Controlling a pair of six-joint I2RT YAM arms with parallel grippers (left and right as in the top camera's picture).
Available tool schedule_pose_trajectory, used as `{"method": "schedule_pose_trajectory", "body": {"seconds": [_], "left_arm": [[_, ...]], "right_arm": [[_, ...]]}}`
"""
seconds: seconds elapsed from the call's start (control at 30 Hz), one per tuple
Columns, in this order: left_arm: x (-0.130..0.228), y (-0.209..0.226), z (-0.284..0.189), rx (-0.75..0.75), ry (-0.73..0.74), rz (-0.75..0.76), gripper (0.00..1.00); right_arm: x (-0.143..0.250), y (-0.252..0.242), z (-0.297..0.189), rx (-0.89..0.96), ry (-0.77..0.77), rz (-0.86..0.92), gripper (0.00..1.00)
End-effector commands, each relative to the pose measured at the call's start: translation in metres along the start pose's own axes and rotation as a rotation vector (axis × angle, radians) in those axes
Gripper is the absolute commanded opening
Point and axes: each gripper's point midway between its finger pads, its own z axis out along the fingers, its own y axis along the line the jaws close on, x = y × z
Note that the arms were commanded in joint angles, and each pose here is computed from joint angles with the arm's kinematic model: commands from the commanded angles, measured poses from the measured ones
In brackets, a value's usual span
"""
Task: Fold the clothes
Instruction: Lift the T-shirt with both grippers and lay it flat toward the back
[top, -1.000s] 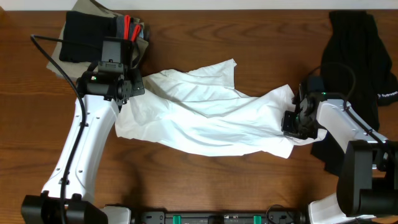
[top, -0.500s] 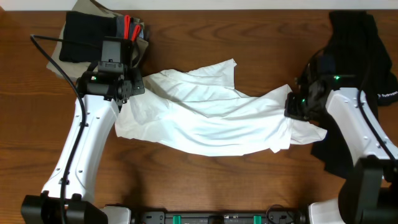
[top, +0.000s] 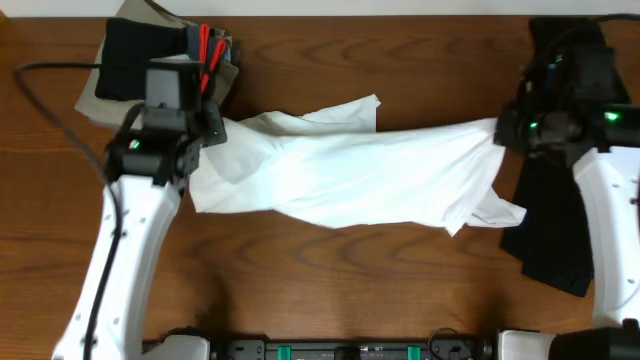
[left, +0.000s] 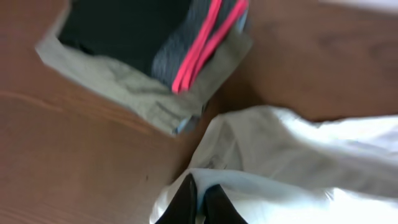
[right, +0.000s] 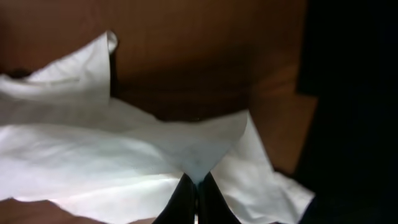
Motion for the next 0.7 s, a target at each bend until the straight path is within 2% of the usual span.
{"method": "schedule_pose_trajectory", "body": {"seconds": [0.0,0.27,0.43,0.67], "left_arm": [[-0.03,0.003,-0.034,0.02,-0.128,-0.031,0.06],[-0.078,0.012,-0.094,0.046,-0.401,-0.103,0.06],[-0.104,0.018,-0.148,0.099,-0.59,-0.153,0.06],[-0.108,0.036,-0.236,0.166,-0.811,-0.211,0.06]], "right_arm": [[-0.018,-0.009,-0.02,0.012,-0.07,-0.037,0.01],[-0.061,-0.015,-0.067,-0.075,-0.225,-0.026,0.01],[-0.087,-0.017,-0.129,-0.071,-0.368,-0.033,0.01],[-0.088,-0.015,-0.223,-0.004,-0.543,-0.073,0.01]]}}
